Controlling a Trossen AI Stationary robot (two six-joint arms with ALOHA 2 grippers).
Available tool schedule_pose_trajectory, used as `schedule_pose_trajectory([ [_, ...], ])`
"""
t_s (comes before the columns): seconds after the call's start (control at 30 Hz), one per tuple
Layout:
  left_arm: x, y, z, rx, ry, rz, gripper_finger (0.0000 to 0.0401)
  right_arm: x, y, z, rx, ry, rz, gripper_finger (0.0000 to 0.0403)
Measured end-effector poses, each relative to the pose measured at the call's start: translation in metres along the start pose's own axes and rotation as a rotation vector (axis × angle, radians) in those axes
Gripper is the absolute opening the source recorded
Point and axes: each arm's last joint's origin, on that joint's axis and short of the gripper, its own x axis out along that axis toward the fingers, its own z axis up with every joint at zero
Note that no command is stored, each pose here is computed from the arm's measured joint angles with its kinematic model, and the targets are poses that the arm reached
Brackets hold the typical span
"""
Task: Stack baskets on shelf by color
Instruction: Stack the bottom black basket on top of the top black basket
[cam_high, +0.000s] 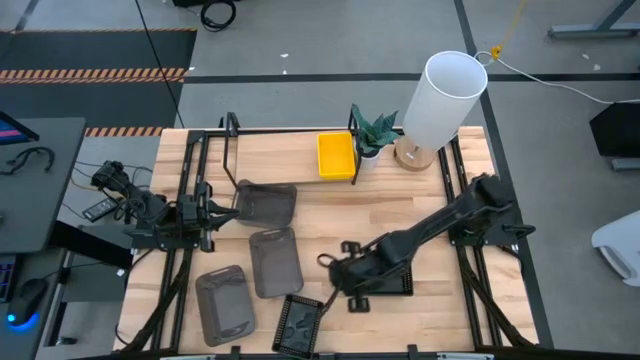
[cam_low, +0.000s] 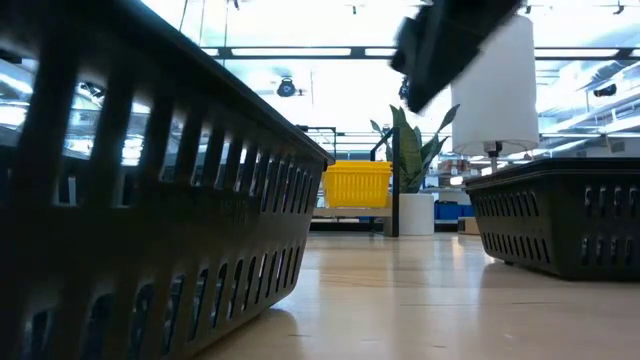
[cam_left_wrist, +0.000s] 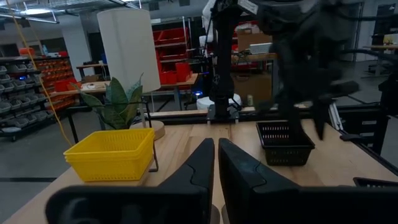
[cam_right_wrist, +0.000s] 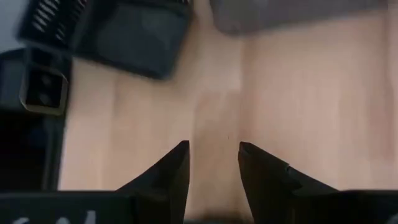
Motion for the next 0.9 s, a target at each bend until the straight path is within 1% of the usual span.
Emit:
schedule_pose_trajectory([
  [0.2, 0.000, 0.000, 0.000, 0.000, 0.000, 0.000, 0.0038, 0.017, 0.016, 0.036, -0.040, -0.066, 0.027, 0.0148],
  [0.33, 0.000, 0.000, 0.000, 0.000, 0.000, 0.000, 0.0036, 0.036, 0.023, 0.048, -0.038, -0.088, 0.031, 0.0160],
  [0.47, 0.000, 0.000, 0.000, 0.000, 0.000, 0.000, 0.0030, 0.059, 0.024, 0.049, -0.008, -0.079, 0.027, 0.0179],
  [0.57, 0.000, 0.000, 0.000, 0.000, 0.001, 0.000, 0.0028, 0.070, 0.022, 0.046, 0.009, -0.057, 0.017, 0.0193],
  [0.67, 0.000, 0.000, 0.000, 0.000, 0.000, 0.000, 0.0032, 0.072, 0.021, 0.046, 0.015, -0.057, 0.014, 0.0207],
  [0.77, 0.000, 0.000, 0.000, 0.000, 0.000, 0.000, 0.0037, 0.071, 0.024, 0.049, 0.019, -0.093, 0.023, 0.0218],
  [0.9, 0.000, 0.000, 0.000, 0.000, 0.000, 0.000, 0.0039, 0.073, 0.028, 0.050, 0.012, -0.122, 0.012, 0.0224],
])
